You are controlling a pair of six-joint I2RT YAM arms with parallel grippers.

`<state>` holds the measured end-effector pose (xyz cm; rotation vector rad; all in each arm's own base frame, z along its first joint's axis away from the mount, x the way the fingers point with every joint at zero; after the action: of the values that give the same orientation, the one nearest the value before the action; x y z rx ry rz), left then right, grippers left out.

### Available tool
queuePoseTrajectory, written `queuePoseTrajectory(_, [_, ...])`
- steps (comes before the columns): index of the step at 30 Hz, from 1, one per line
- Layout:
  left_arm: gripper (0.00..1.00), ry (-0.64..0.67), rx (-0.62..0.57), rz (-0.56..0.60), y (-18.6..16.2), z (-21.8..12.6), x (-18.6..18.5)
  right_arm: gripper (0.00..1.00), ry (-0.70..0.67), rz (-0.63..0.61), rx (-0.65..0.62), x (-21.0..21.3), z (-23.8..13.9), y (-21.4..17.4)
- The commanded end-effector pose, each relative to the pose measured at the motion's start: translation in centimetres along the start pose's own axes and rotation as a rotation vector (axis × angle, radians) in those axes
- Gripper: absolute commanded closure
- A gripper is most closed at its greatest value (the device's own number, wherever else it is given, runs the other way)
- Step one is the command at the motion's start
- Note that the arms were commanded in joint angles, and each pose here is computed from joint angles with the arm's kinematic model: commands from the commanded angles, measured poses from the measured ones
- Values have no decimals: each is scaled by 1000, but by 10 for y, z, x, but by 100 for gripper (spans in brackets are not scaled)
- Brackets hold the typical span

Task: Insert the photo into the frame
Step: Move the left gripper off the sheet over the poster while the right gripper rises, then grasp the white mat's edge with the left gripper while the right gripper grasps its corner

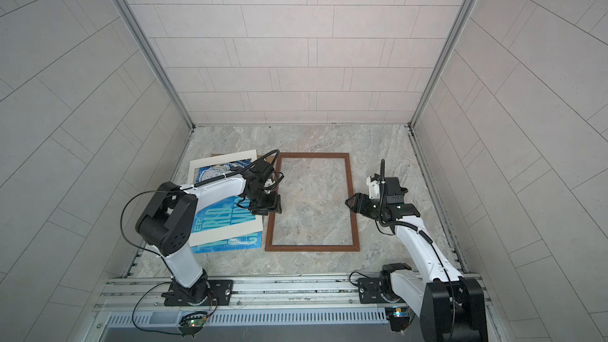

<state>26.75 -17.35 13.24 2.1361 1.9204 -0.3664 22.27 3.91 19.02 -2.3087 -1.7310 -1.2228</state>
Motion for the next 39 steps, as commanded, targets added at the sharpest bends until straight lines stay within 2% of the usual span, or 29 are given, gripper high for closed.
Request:
queuePoseTrajectory(1, [37,51,-73,-5,-9,-57,10,32,45,-47,-23,19,-12,10])
queuePoseTrajectory(3, [42,78,-99,-61,-18,-72,23,33,115,-41,-16,35,-9,8])
queuePoseTrajectory(6, [46,134,-150,-149,-36,-80,43,33,184,-97,3,68,-2,-7])
queuePoseTrajectory(9, [52,178,-197,-237,-53,-78,58,33,261,-170,59,107,8,-32])
queuePoseTrajectory(14, [63,235,-268,-322,-76,-71,76,35,333,-286,153,158,26,-70])
queuePoseTrajectory(16, [71,267,-296,-342,-82,-72,82,36,344,-297,197,170,38,-80])
queuePoseTrajectory(19, [77,287,-324,-368,-86,-66,89,37,369,-310,254,186,58,-95])
queuePoseTrajectory(27, [85,249,-324,-417,-84,-45,102,43,403,-348,426,241,116,-124])
queuePoseTrajectory(30, [90,222,-299,-429,-85,-36,104,45,382,-350,497,250,141,-133])
queuePoseTrajectory(39, [95,181,-283,-449,-97,-15,111,45,300,-345,559,243,179,-149])
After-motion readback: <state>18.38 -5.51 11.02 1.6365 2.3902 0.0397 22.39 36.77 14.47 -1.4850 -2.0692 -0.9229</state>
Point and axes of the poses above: each gripper's point midway between its finger pads, its own z axis out along the fingers, its own x axis along the line the jaws close on, y = z × x, the point moved 9 cm from there along -z, back along the fingers, and after that the axes turned 4 degrees about z, right-handed, at the moved point
